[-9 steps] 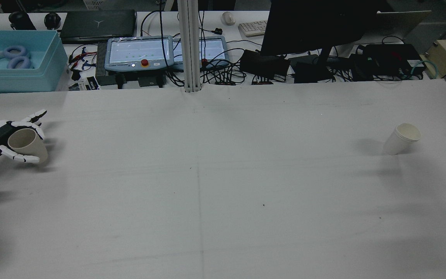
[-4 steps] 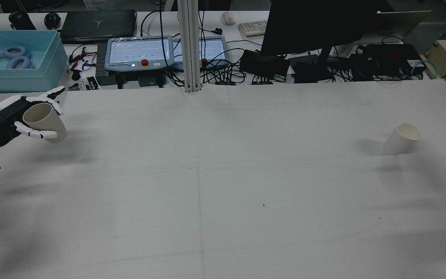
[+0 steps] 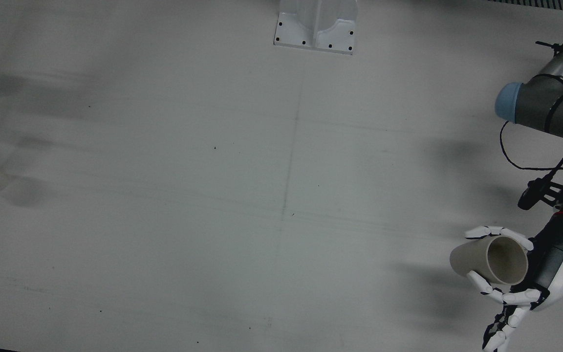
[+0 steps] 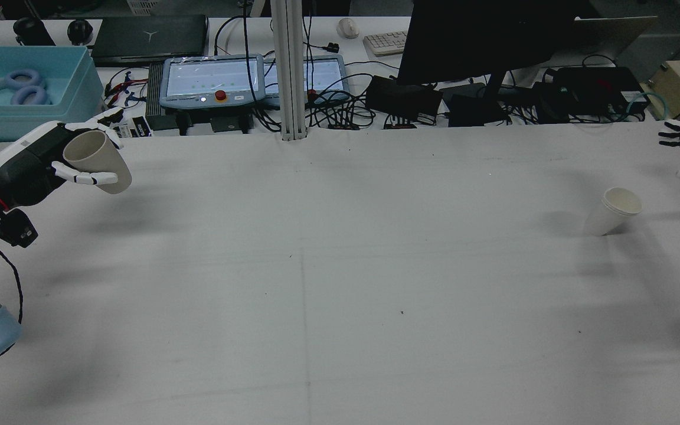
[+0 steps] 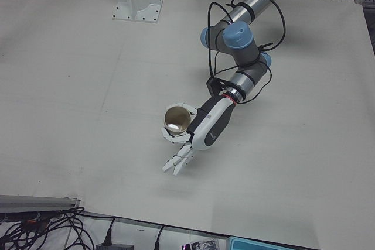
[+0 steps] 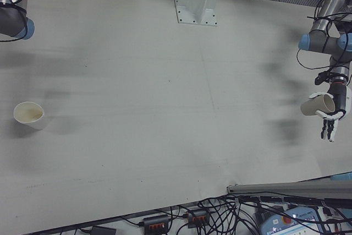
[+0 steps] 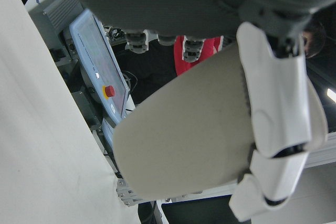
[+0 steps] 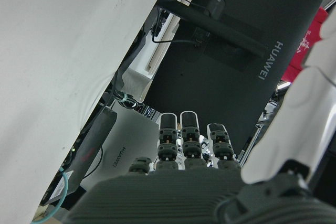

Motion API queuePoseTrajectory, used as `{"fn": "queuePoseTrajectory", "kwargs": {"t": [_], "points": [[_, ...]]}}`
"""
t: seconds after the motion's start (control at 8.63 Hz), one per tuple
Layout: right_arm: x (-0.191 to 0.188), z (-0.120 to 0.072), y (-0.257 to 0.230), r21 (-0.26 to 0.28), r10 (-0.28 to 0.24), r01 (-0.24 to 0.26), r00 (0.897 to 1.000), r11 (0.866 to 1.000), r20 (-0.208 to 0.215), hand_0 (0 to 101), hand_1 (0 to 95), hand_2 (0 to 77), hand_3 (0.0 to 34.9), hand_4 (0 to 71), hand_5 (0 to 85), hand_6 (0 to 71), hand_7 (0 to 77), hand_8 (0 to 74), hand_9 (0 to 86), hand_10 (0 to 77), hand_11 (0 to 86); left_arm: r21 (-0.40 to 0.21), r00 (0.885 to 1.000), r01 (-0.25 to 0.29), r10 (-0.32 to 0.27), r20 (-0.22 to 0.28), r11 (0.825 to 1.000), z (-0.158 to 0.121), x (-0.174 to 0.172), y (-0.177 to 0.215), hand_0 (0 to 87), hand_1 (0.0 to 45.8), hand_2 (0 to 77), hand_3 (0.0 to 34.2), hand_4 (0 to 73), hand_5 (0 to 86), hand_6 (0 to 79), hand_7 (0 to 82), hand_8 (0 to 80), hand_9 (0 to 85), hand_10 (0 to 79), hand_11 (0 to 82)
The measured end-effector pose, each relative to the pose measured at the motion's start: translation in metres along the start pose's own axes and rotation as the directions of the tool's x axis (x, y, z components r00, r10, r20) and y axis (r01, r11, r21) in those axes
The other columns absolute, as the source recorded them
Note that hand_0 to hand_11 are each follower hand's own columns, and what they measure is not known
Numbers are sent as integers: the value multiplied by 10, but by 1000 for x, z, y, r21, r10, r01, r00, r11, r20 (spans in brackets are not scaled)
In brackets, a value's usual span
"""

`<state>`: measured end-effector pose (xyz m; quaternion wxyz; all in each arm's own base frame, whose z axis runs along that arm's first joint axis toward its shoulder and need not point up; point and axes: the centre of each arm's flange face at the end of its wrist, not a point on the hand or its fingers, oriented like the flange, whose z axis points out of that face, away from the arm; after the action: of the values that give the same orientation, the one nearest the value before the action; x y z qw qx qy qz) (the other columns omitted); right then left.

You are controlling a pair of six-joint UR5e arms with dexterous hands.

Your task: Pour water

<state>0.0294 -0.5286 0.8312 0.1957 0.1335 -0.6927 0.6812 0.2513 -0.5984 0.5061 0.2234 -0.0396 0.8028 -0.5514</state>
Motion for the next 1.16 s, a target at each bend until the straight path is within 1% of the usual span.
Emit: {"fn": "queuePoseTrajectory", "kwargs": {"t": [0.12,0.23,0.35,0.46,0.58,0.7,0.81,0.93,1.04,1.16], "points": [[14,10,13,-24,-26,26,999,999,-24,473,82,11,0,164,120,158,235,164,240,27,33,10,1000,24,-24,-2,1000,1,-2,1,568,169,278,46,507,365,49,87,11,5,33,65],[26,10,17,-35,-46,44,998,998,-45,473,65,5,0,136,115,153,213,147,224,11,33,15,999,40,-40,-4,999,1,-3,2,569,169,278,46,507,365,49,87,11,5,33,65],[32,8,18,-38,-45,42,997,998,-56,472,65,5,0,65,71,120,191,131,185,5,11,17,999,48,-47,-6,999,1,-3,2,569,169,278,46,507,365,49,87,11,5,33,65],[35,6,18,-43,-21,19,998,999,-59,473,65,5,0,0,22,65,136,131,164,5,5,17,999,51,-51,-8,999,1,-1,5,573,169,278,45,507,365,49,87,11,5,33,65],[37,7,21,-53,6,-9,998,999,-61,468,65,5,0,0,33,65,136,131,164,5,5,21,998,57,-57,-10,998,1,0,7,575,169,284,46,507,365,49,87,11,5,33,71],[42,8,25,-63,24,-28,997,998,-68,465,65,5,0,0,5,27,65,115,142,0,11,31,997,70,-70,-17,997,1,1,8,578,169,284,46,507,365,49,87,11,5,33,60],[51,4,27,-71,32,-38,996,997,-85,465,65,5,0,0,5,27,65,115,142,0,11,48,996,90,-88,-30,995,-1,4,9,579,169,284,45,507,365,49,87,11,5,33,60],[57,-1,26,-74,34,-41,995,996,-99,465,65,5,0,0,5,27,65,115,142,0,11,63,994,105,-102,-44,992,-2,7,12,579,169,284,45,507,365,38,87,11,5,16,55],[59,-12,24,-76,35,-43,994,996,-105,464,44,11,0,0,5,5,27,98,131,5,5,73,993,113,-109,-55,991,0,9,16,579,169,284,45,507,365,38,87,11,5,16,55],[58,-31,17,-73,35,-43,993,996,-110,459,44,11,0,0,5,5,27,98,131,5,5,79,992,117,-112,-59,990,4,11,21,586,169,284,45,507,365,38,87,0,5,27,55]]}}
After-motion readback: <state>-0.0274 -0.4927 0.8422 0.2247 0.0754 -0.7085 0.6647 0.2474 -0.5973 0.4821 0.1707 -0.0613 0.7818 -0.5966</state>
